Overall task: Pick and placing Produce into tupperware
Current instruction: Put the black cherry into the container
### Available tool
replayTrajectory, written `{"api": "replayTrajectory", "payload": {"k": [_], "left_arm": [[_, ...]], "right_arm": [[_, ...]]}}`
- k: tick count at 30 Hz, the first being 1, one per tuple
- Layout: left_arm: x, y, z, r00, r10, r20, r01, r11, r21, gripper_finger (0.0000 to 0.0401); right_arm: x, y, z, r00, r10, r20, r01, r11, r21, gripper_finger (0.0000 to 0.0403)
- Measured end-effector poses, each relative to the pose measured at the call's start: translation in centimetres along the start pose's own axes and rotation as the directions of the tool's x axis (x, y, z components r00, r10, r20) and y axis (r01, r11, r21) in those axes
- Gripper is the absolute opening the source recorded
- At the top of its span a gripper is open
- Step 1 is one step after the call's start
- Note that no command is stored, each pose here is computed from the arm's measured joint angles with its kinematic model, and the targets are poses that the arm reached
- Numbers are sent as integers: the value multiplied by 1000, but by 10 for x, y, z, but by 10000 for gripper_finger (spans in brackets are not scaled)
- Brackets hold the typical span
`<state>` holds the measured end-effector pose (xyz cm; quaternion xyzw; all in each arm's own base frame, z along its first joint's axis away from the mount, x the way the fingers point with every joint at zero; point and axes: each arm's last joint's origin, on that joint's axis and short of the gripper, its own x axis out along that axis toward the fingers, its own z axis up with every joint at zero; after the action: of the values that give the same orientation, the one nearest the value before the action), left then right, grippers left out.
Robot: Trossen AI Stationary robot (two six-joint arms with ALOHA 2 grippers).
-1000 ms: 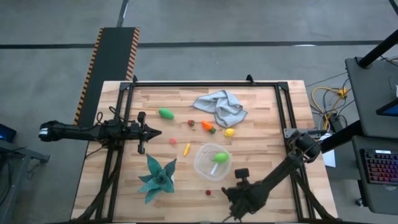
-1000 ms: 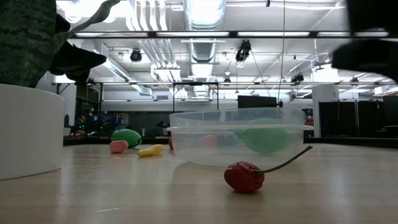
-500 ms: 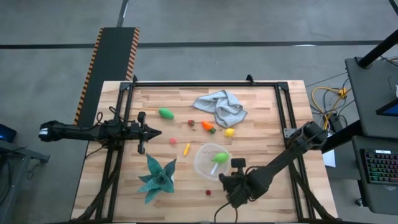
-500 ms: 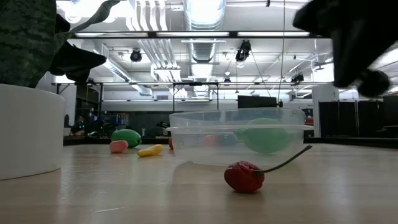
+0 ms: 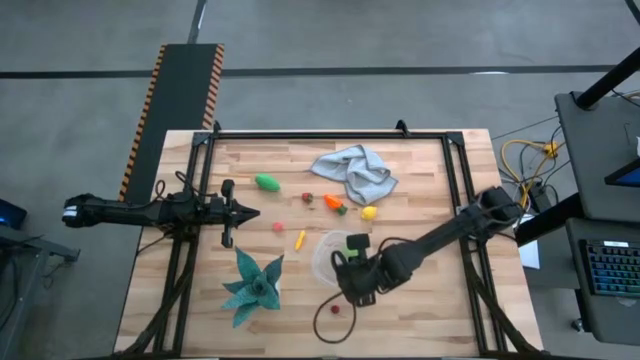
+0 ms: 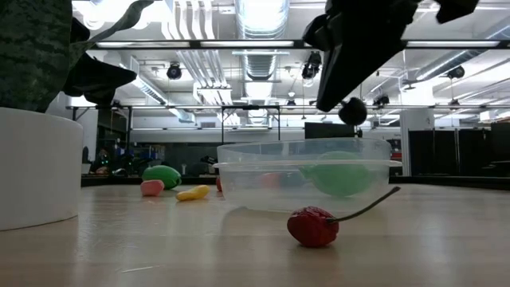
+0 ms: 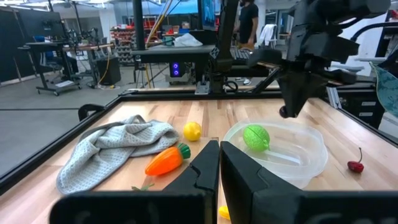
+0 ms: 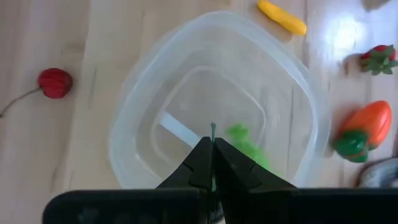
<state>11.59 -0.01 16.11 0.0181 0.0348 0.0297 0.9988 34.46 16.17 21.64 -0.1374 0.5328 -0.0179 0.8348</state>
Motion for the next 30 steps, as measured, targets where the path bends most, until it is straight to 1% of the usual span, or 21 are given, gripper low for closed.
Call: {"api": "replayTrajectory", "payload": {"k": [5, 11, 15, 30], "left_arm": [[0, 0, 0, 1000, 0, -3, 0, 1000, 0, 0], [0, 0, 0, 1000, 0, -3, 0, 1000, 0, 0], [0, 0, 0, 1000, 1, -2, -1, 1000, 0, 0], [0, 0, 0, 1000, 0, 0, 0, 1000, 0, 0]], "right_arm": [[4, -8, 1, 998, 64, -24, -64, 998, 10, 8], [5, -10, 0, 997, 69, -33, -69, 998, 4, 8], [8, -10, -2, 993, 110, -52, -110, 994, 2, 9], [9, -10, -4, 991, 119, -64, -119, 993, 4, 9]]}}
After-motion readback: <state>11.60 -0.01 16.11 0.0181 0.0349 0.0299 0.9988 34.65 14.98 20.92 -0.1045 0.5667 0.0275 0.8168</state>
